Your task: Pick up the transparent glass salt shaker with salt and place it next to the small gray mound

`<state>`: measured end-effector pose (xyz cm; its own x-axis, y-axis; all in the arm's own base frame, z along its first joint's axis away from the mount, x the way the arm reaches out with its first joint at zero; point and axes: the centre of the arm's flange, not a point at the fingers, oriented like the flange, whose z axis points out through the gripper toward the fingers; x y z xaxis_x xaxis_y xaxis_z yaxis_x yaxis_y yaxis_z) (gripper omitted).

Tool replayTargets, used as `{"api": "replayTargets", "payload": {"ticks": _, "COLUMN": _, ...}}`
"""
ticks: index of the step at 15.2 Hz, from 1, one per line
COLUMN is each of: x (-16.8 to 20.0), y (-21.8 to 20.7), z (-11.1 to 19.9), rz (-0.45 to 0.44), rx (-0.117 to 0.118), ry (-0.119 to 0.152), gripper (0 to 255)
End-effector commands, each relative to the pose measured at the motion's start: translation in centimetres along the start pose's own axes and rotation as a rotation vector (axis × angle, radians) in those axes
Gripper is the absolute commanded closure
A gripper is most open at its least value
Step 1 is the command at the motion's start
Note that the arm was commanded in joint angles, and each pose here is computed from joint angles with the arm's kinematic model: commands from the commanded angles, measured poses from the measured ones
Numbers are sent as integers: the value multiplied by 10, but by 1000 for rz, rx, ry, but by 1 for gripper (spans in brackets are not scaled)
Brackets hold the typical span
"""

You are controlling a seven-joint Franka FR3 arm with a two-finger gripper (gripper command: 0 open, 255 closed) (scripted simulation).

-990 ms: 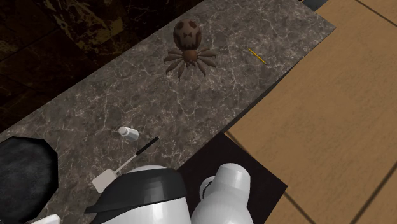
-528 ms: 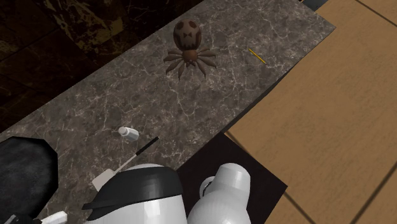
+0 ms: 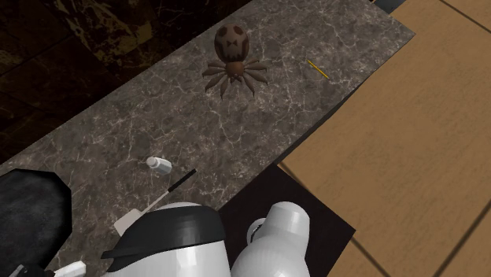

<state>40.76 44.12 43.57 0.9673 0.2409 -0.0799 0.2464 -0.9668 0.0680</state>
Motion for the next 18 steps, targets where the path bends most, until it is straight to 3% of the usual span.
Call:
{"api": "replayTargets", "payload": {"ticks": 1, "x": 0, "y": 0, "z": 0, "rz": 0, "rx": 0, "ry": 0, "gripper": 0}}
{"api": "replayTargets", "payload": {"ticks": 6, "x": 0, "y": 0, "z": 0, "rz": 0, "rx": 0, "ry": 0, "gripper": 0}}
{"api": "replayTargets", "payload": {"ticks": 10, "x": 0, "y": 0, "z": -50, "rz": 0, "rx": 0, "ry": 0, "gripper": 0}}
{"api": "replayTargets", "payload": {"ticks": 18, "x": 0, "y": 0, "z": -50, "rz": 0, "rx": 0, "ry": 0, "gripper": 0}}
